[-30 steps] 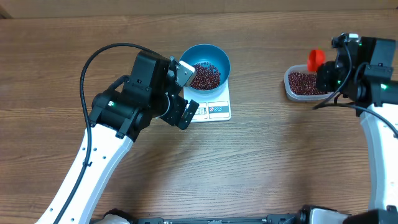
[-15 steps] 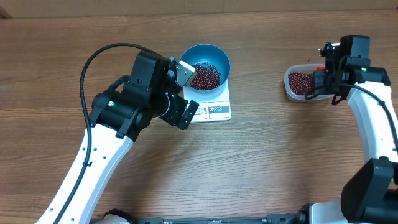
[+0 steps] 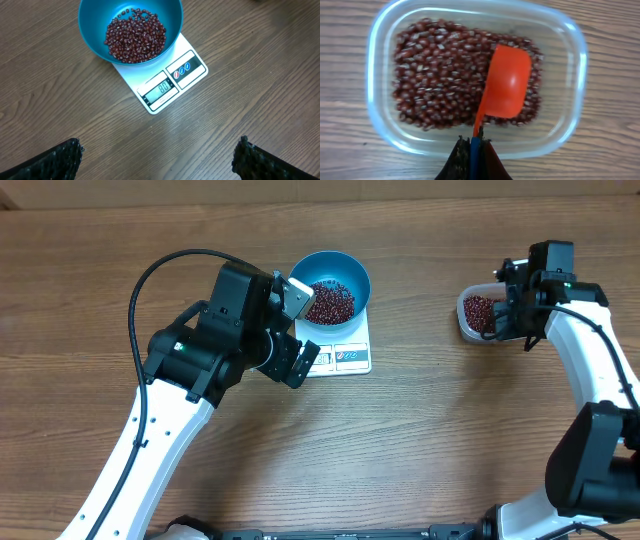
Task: Scoop item into bowl and weigh 150g on scale
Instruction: 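Dip the scoop into the bean tub and scoop more beans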
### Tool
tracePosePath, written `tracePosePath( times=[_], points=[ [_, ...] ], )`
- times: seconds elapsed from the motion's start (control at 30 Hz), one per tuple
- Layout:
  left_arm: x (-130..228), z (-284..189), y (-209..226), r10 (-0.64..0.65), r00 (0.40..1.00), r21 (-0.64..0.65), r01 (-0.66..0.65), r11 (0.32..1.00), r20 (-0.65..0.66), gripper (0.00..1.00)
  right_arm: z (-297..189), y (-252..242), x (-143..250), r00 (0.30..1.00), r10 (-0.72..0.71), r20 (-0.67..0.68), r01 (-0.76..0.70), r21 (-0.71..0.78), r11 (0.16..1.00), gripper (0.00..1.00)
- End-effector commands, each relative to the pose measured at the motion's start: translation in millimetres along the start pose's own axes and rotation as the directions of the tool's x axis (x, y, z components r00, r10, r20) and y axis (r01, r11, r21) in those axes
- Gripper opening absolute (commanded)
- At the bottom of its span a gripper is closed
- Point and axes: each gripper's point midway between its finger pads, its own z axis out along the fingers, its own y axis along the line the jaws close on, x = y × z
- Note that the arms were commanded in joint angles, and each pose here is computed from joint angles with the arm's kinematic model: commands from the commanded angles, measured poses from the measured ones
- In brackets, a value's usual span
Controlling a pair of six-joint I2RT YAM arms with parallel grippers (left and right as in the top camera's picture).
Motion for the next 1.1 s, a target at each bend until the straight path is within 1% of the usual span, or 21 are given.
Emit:
tracePosePath(
  times=[0.0,0.07,0.23,0.37,0.47,0.63,0.83,0.93,1.07],
  points=[
    [-2,0,0,-0.009,1.0,0.0,0.009,1.0,0.004,1.0,3,30,-6,0.997,-0.067,0.028,0.071,-0.153,0.986,0.04],
    [-2,0,0,-0.009,1.0,0.0,0.009,1.0,0.004,1.0,1,39,-8,0.996,-0.073,0.042,0.08,-0.2,0.976,0.04],
    [-2,0,0,-0.009,1.0,0.0,0.009,1.0,0.004,1.0,-5,49,-9,0.997,-0.027,0.073,0.049,-0.327,0.944,0.04],
    [-2,0,0,-0.009,1.0,0.0,0.009,1.0,0.004,1.0,-14,45,-12,0.992,0.062,0.114,-0.004,-0.45,0.893,0.04],
    [-2,0,0,-0.009,1.0,0.0,0.009,1.0,0.004,1.0,-19,37,-11,0.985,0.124,0.123,-0.044,-0.509,0.86,0.04],
    [-2,0,0,-0.009,1.0,0.0,0.009,1.0,0.004,1.0,-17,26,-5,0.981,0.16,0.108,-0.083,-0.511,0.855,0.04],
    [-2,0,0,-0.009,1.0,0.0,0.009,1.0,0.004,1.0,1,32,8,0.983,0.172,0.064,-0.112,-0.534,0.838,0.04],
    [-2,0,0,-0.009,1.0,0.0,0.009,1.0,0.004,1.0,2,33,8,0.982,0.18,0.066,-0.117,-0.541,0.833,0.04],
    [-2,0,0,-0.009,1.0,0.0,0.009,1.0,0.004,1.0,-1,28,6,0.971,0.23,0.067,-0.152,-0.57,0.808,0.04]
  ],
)
